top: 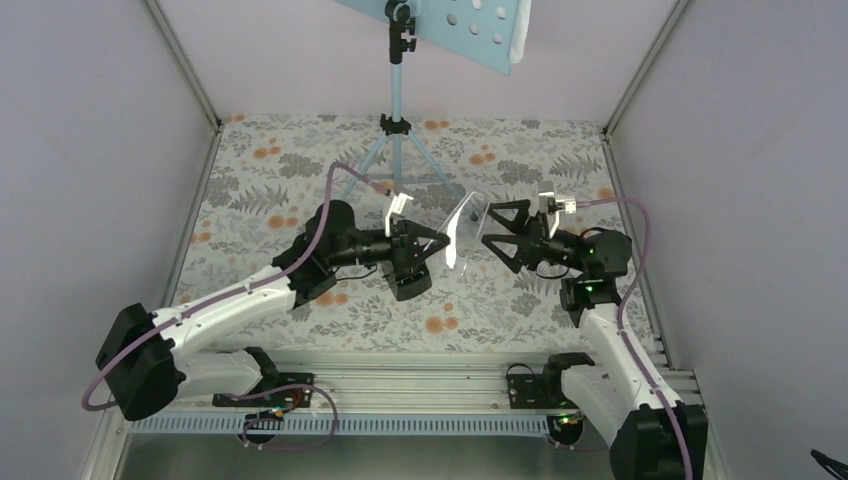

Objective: Pack up the instrument practice props

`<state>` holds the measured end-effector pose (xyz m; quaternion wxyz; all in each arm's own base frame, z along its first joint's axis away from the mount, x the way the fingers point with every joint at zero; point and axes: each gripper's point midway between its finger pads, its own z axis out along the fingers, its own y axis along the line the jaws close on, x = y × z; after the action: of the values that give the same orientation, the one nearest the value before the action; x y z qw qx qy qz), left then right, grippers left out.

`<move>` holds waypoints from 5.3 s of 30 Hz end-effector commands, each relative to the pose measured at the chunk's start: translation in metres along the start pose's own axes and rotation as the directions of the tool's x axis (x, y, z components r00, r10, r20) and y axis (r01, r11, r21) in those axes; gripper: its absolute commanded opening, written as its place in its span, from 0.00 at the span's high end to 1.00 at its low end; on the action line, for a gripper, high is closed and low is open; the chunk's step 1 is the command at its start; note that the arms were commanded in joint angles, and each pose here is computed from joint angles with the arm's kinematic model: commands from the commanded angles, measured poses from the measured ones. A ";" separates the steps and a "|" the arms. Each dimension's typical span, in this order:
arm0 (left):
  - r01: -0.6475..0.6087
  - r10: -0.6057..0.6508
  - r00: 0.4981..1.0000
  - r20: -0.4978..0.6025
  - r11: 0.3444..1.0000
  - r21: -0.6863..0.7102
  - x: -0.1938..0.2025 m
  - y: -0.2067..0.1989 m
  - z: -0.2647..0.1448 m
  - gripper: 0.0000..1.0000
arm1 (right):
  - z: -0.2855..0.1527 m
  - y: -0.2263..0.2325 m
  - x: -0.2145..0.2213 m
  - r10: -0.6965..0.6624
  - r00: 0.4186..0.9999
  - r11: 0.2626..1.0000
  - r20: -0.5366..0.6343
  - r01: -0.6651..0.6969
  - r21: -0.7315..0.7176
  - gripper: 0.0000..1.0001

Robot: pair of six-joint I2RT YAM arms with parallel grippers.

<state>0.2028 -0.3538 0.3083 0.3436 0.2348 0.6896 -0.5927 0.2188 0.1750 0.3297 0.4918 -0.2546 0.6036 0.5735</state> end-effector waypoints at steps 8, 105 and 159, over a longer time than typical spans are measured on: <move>-0.132 0.139 0.990 0.018 0.880 0.457 0.001 -0.102 -0.041 0.98 | 0.012 0.138 -0.030 -0.191 0.978 0.853 0.089 0.210 -0.478 0.00; 0.141 -0.154 0.987 -0.036 0.959 -0.244 0.143 0.135 -0.036 0.01 | 0.031 -0.025 0.078 -0.060 0.989 0.886 -0.136 0.116 0.448 0.71; -0.017 -0.028 0.944 -0.329 0.991 -0.133 0.029 0.141 -0.037 0.61 | 0.084 -0.035 0.109 -0.384 0.903 0.749 -0.191 0.426 0.508 0.69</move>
<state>0.2833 -0.2900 0.2025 0.2443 0.2858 0.7874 -0.4885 0.2290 0.2727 0.2080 0.5842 -0.2447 0.7289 0.2598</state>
